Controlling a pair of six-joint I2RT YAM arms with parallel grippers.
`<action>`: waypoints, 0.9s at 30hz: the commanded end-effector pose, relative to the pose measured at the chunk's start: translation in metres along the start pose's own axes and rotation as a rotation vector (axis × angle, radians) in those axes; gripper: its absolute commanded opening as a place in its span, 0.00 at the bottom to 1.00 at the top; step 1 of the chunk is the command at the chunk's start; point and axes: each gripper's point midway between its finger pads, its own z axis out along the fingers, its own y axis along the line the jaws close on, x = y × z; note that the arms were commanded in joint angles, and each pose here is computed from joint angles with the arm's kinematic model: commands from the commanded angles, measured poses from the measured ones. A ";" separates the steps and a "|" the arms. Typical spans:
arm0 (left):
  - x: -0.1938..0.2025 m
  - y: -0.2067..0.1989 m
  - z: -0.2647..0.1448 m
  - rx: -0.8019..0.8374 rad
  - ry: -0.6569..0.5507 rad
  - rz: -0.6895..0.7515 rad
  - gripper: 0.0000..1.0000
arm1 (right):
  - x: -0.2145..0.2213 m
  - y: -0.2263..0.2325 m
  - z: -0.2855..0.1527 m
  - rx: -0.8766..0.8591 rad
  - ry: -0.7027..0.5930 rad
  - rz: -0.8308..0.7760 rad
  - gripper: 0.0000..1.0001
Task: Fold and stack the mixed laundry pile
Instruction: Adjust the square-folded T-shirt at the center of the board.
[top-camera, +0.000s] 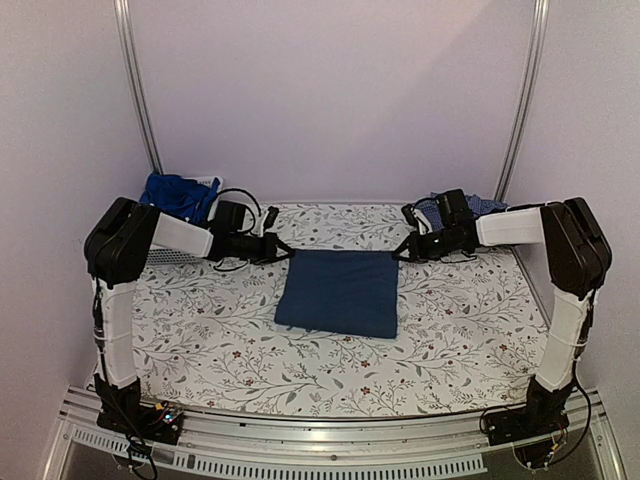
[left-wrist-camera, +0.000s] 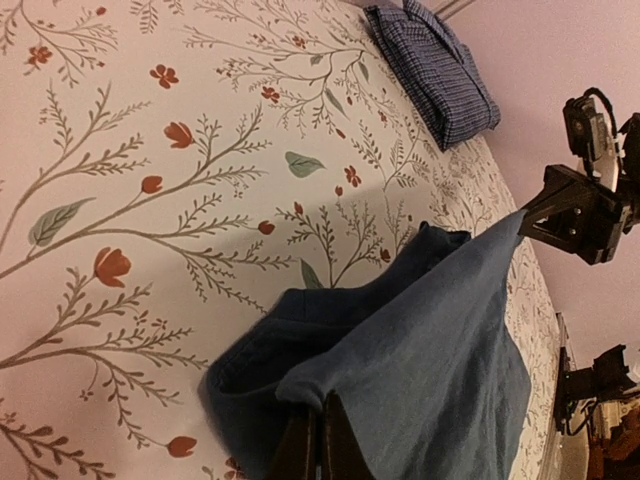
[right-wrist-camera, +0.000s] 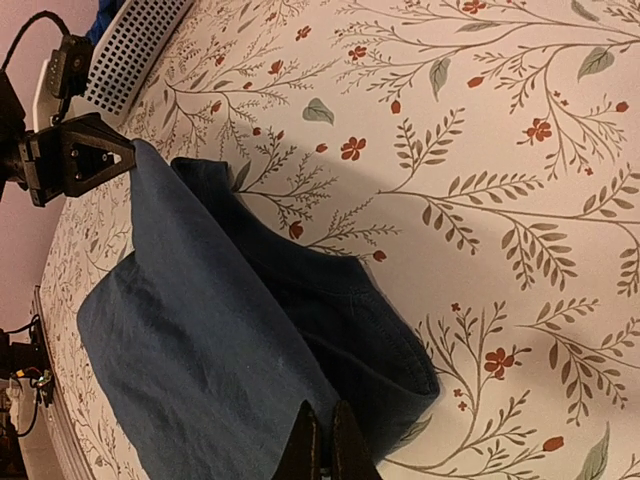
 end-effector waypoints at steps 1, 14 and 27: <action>-0.015 -0.010 0.002 0.005 -0.033 0.029 0.00 | -0.010 -0.013 -0.014 0.029 -0.031 0.039 0.00; -0.003 0.036 0.033 -0.101 0.008 -0.061 0.00 | -0.002 -0.081 0.027 0.223 0.021 0.121 0.00; -0.051 -0.017 -0.033 -0.175 -0.156 0.056 0.63 | -0.033 -0.057 -0.004 0.216 -0.046 0.103 0.54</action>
